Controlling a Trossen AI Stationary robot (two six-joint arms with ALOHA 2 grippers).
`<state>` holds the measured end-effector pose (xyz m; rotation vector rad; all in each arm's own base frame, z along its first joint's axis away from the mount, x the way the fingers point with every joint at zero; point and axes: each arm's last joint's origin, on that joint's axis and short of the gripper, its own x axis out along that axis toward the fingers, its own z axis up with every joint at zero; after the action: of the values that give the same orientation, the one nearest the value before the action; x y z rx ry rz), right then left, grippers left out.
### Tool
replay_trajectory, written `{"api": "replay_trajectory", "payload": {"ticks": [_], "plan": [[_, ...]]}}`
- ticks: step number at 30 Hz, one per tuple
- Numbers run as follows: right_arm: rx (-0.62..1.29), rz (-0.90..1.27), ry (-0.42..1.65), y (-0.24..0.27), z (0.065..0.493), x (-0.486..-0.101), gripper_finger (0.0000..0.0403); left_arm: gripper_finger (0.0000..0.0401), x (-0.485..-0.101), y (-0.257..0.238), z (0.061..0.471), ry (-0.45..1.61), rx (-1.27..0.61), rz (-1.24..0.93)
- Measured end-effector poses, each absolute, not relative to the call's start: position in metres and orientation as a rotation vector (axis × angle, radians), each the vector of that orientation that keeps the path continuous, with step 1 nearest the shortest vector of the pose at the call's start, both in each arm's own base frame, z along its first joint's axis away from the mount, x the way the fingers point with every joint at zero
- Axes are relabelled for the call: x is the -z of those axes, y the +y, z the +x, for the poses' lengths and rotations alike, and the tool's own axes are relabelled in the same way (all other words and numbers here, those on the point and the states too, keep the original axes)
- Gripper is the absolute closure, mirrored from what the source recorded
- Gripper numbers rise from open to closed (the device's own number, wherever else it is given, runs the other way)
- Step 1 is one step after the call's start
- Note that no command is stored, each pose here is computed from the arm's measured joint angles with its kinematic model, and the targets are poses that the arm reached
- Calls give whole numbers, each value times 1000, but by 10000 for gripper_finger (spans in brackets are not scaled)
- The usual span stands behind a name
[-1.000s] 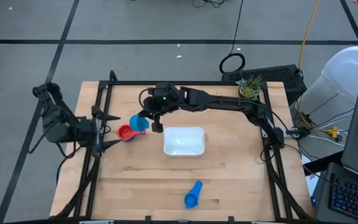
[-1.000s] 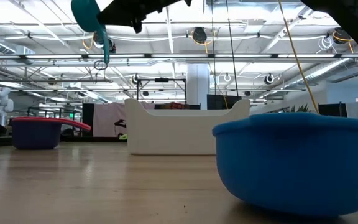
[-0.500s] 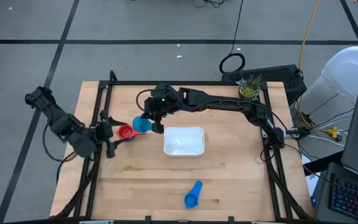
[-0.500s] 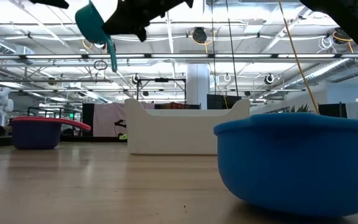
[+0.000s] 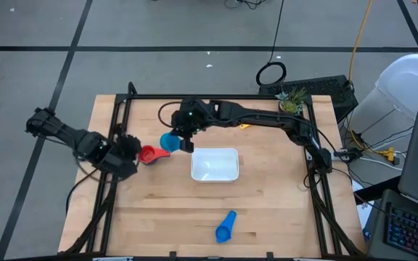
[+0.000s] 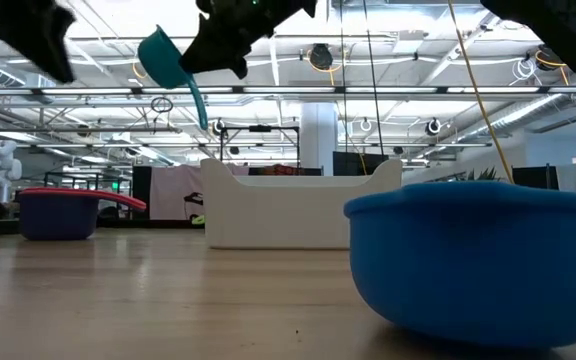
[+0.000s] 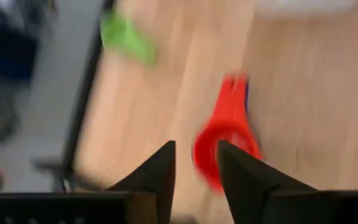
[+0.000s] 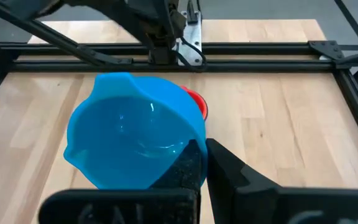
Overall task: Nest measuring cups in basket
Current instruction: Stack the the right blue measuring cup on top of the stacked measuring cups
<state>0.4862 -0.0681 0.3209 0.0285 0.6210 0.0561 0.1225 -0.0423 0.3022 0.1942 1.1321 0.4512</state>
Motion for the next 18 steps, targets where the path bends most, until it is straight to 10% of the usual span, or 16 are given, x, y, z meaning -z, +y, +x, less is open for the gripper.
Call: {"api": "replay_trajectory", "payload": {"ticks": [18], "plan": [[-43, -97, 652, -47, 448, -368, 403, 396, -227, -37, 155, 1372, -361, 46]]}}
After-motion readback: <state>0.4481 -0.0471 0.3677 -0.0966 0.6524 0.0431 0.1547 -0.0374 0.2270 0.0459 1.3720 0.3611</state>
